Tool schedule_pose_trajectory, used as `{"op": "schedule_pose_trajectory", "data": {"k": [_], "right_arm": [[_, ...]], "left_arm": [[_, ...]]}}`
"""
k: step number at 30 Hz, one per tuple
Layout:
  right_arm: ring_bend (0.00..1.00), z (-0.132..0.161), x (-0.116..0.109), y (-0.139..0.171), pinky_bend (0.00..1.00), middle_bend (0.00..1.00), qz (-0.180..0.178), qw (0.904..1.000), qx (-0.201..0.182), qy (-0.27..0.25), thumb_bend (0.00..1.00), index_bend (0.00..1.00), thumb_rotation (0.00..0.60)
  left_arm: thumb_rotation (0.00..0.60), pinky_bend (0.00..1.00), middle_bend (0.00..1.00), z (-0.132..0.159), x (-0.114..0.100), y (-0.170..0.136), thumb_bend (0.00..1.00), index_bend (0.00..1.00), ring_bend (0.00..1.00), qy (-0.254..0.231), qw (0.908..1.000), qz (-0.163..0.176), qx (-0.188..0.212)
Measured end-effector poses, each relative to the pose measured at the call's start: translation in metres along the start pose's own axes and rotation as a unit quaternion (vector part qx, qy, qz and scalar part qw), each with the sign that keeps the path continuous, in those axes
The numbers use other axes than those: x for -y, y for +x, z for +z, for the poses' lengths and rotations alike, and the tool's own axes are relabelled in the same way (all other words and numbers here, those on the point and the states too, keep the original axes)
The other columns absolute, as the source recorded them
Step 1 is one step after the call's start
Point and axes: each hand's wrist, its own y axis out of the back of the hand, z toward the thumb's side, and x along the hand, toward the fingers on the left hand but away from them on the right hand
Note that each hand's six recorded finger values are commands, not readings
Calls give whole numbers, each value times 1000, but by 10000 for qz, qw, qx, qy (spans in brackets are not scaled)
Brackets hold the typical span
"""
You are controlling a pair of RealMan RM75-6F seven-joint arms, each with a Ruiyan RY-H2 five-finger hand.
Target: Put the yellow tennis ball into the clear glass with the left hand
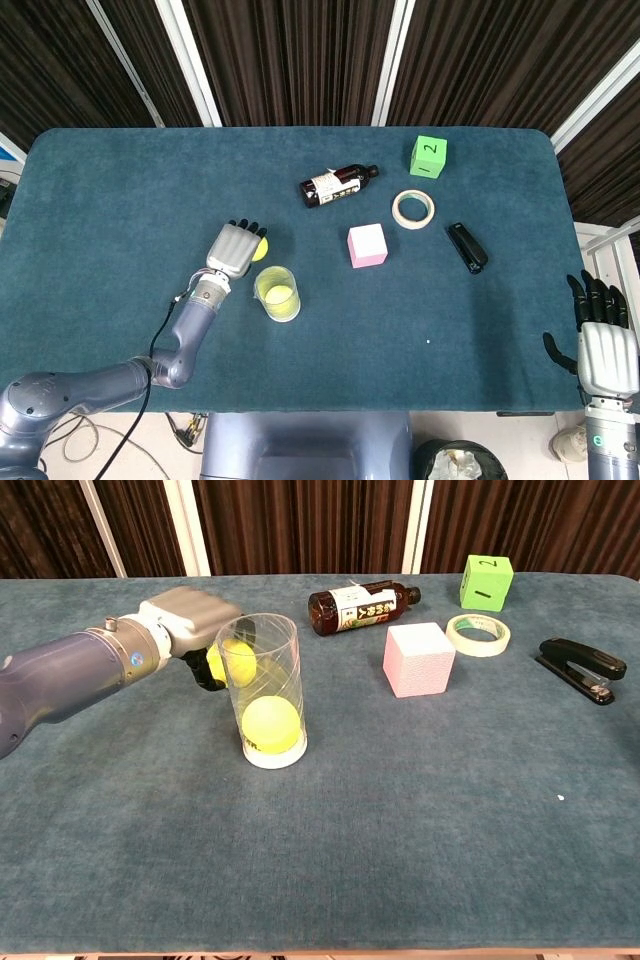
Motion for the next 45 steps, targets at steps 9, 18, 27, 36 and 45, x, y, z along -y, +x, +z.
{"op": "schedule_pose_trajectory", "data": {"k": [9,18,27,36,45], "right_arm": [[0,-1,0,0,0,0,11,10000,22,-15,353,90,600],[0,0,0,0,0,0,24,10000,21,-18,352,90,600],[0,-1,-1,1,0,0,22,10000,23,-47,352,90,600],[0,1,1,1,0,0,45,10000,16,-53,352,90,600],[0,3,3,2,0,0,48,10000,5,-60,351,90,600]], "left_arm": [[600,527,402,-7,5,-2,297,364,352,218,9995,-149,-160],[600,662,499,-11,5,-2,382,423,464,331,9992,-51,-222],[600,683,514,-18,-12,-4,384,436,480,178,9991,347,-189],[600,683,514,-30,-47,-17,384,440,480,-19,9966,817,-66],[600,683,513,-37,-133,-73,383,440,480,-461,9843,1641,460]]}}
